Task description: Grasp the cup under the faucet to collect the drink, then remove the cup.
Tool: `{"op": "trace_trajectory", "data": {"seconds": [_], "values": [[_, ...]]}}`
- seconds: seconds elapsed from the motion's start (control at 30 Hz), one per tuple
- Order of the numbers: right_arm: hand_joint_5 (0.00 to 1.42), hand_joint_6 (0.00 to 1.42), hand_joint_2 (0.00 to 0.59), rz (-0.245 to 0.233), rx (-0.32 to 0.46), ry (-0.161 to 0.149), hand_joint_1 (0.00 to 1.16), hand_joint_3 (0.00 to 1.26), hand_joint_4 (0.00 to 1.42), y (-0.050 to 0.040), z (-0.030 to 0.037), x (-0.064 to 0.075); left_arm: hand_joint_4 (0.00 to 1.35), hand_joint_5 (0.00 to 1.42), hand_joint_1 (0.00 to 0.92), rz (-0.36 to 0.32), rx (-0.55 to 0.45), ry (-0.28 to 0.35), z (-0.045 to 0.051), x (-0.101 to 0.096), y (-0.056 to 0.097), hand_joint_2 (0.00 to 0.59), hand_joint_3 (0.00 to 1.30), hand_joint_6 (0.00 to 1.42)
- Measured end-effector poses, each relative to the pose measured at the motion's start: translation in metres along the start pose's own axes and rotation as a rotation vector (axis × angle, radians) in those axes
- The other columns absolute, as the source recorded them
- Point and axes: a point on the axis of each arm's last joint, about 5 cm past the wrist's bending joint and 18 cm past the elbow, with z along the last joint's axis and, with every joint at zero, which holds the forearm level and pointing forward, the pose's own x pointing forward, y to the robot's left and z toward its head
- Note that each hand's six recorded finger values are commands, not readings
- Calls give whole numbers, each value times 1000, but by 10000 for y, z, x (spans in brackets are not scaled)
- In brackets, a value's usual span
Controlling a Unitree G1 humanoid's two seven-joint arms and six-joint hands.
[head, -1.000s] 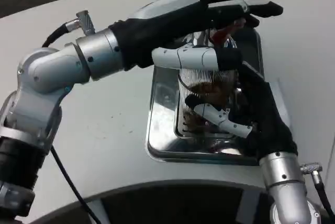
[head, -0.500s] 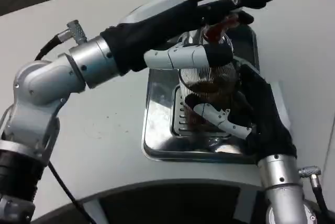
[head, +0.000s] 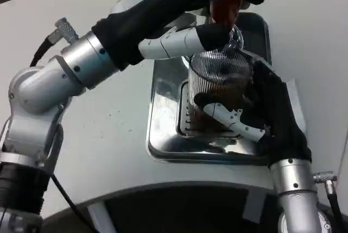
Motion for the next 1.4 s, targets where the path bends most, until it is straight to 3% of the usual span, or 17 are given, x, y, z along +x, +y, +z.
{"op": "trace_trajectory", "data": {"seconds": [0.8,1.23,1.4], "values": [[634,375,272,-12,2,-1,803,481,567,-15,9,-68,217,298,0,59,32,-97,199,-2,70,54,200,308],[690,437,246,-25,-2,0,819,505,601,-21,24,-121,241,316,0,109,25,-119,331,-112,70,61,210,326],[705,449,248,-39,4,4,833,520,608,-20,29,-141,255,319,0,133,17,-84,357,-230,39,65,218,329]]}}
